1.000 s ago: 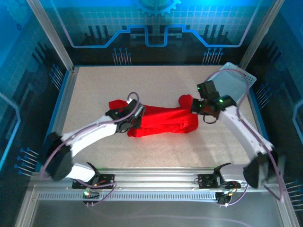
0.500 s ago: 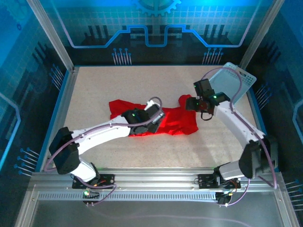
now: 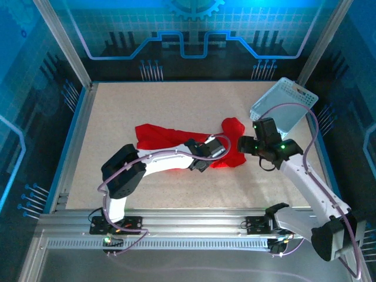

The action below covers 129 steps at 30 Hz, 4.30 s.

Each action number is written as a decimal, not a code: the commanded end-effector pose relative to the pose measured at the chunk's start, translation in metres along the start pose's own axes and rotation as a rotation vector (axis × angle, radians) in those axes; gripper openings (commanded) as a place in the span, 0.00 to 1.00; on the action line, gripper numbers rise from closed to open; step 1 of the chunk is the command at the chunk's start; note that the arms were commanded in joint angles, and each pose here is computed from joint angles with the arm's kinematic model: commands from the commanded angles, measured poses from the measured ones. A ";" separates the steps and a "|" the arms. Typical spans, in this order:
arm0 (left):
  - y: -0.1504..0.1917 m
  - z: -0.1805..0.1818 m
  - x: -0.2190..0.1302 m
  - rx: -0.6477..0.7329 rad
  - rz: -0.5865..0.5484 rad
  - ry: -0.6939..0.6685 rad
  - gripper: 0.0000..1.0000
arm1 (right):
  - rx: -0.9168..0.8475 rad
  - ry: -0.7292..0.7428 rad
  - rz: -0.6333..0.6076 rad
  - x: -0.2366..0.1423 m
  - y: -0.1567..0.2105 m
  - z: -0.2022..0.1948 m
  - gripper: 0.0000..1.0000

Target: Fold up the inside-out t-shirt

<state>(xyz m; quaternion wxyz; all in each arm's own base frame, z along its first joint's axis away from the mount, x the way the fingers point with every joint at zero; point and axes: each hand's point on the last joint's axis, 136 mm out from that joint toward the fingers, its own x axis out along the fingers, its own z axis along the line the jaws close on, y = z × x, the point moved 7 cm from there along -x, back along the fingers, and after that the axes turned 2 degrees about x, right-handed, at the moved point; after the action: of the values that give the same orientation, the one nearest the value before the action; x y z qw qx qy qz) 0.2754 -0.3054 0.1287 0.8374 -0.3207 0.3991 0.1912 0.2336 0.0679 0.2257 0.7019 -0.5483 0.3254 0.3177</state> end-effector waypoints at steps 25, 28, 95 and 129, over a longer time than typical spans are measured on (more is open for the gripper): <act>-0.065 0.016 0.020 -0.132 -0.159 -0.043 0.78 | 0.055 0.002 0.020 0.007 0.015 -0.006 0.77; -0.069 0.025 0.020 -0.162 -0.166 -0.042 0.71 | 0.054 -0.004 0.018 0.006 0.015 -0.006 0.77; -0.033 0.074 -0.117 -0.511 -0.315 0.509 0.04 | -0.153 -0.163 -0.129 0.047 0.066 0.089 0.64; 0.051 0.163 0.037 -0.933 0.184 0.178 0.93 | 0.023 0.021 0.097 0.156 -0.099 0.041 0.83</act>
<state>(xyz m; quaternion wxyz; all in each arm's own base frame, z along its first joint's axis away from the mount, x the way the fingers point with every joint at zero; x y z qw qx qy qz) 0.3535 -0.1546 0.1697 0.5613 -0.6484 0.3624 0.3650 0.4022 0.0997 0.1657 0.6968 -0.5225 0.3612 0.3332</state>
